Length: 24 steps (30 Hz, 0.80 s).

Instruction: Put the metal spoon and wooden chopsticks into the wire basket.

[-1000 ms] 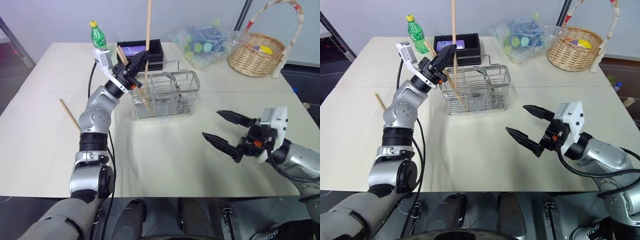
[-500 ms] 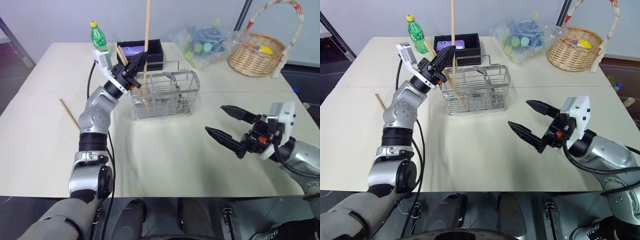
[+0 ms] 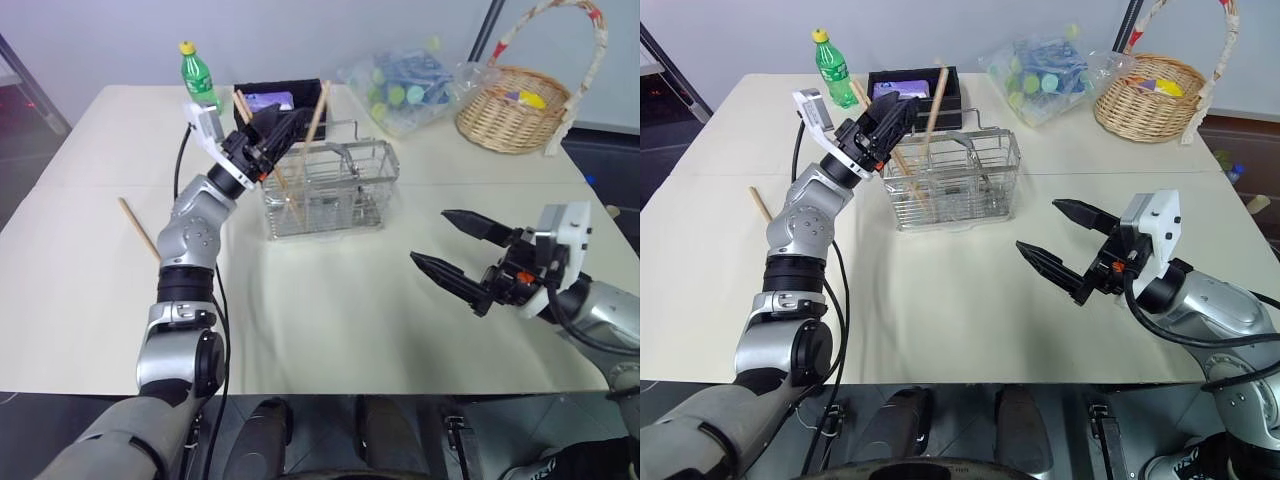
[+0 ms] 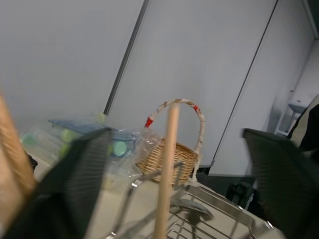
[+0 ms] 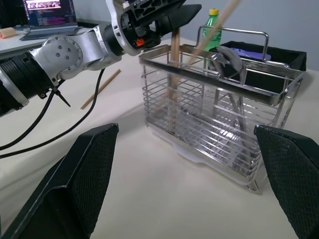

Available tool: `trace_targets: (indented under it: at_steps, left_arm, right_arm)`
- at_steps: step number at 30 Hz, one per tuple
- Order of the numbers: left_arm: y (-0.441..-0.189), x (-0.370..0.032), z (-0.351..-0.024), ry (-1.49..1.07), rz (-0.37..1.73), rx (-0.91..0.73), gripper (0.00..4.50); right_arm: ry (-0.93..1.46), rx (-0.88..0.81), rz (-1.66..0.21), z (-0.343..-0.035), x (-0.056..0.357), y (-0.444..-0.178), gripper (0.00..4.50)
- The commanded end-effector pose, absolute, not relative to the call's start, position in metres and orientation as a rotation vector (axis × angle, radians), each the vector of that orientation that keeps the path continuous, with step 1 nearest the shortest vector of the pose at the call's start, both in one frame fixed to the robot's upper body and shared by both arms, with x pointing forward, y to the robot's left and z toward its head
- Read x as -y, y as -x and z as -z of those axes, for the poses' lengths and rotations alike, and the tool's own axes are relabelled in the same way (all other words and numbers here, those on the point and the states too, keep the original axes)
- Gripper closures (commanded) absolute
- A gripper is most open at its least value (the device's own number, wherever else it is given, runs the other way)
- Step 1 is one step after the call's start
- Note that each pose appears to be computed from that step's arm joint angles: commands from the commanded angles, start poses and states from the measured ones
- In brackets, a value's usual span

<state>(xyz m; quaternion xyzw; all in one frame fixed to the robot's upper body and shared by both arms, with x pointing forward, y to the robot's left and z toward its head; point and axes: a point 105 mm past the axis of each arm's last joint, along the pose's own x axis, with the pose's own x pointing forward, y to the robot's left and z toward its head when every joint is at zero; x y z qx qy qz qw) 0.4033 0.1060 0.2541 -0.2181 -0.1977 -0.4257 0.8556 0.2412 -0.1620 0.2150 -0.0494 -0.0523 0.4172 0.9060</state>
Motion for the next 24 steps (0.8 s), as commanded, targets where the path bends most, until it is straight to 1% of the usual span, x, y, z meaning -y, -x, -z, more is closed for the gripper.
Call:
trace_targets:
  at_steps: [1,4,7,10,12,13,15,17,20,22,24]
  left_arm:
    - [-0.397,-0.111,-0.271,0.443,0.9,0.479,0.05]
    - [-0.389,-0.112,-0.287,0.45,0.924,0.523,0.05]
    - [-0.38,-0.116,-0.311,0.475,0.94,0.584,0.05]
    - [-0.364,-0.129,-0.358,0.506,0.939,0.703,0.05]
    - [-0.362,-0.146,-0.38,0.527,0.881,0.744,0.05]
    - [-0.364,-0.159,-0.388,0.536,0.821,0.755,0.05]
    - [-0.37,-0.179,-0.396,0.542,0.721,0.756,0.05]
    - [-0.39,-0.209,-0.388,0.466,0.495,0.678,0.05]
    - [-0.411,-0.254,-0.363,0.327,0.184,0.534,0.05]
    - [-0.419,-0.285,-0.336,0.253,-0.005,0.41,0.05]
    - [-0.419,-0.305,-0.316,0.218,-0.128,0.331,0.05]
  right_arm:
    - [0.13,0.156,-0.877,-0.225,0.159,-0.237,0.0]
    - [0.131,0.157,-0.879,-0.225,0.159,-0.237,0.0]
    - [0.131,0.159,-0.884,-0.225,0.158,-0.238,0.0]
    - [0.128,0.172,-0.901,-0.228,0.155,-0.238,0.0]
    - [0.127,0.184,-0.92,-0.231,0.151,-0.236,0.0]
    - [0.131,0.189,-0.933,-0.233,0.148,-0.235,0.0]
    - [0.134,0.196,-0.952,-0.234,0.144,-0.233,0.0]
    - [0.143,0.201,-0.982,-0.236,0.139,-0.23,0.0]
    - [0.155,0.2,-1.022,-0.236,0.134,-0.227,0.0]
    - [0.17,0.193,-1.056,-0.235,0.13,-0.225,0.0]
    - [0.182,0.186,-1.084,-0.234,0.128,-0.224,0.0]
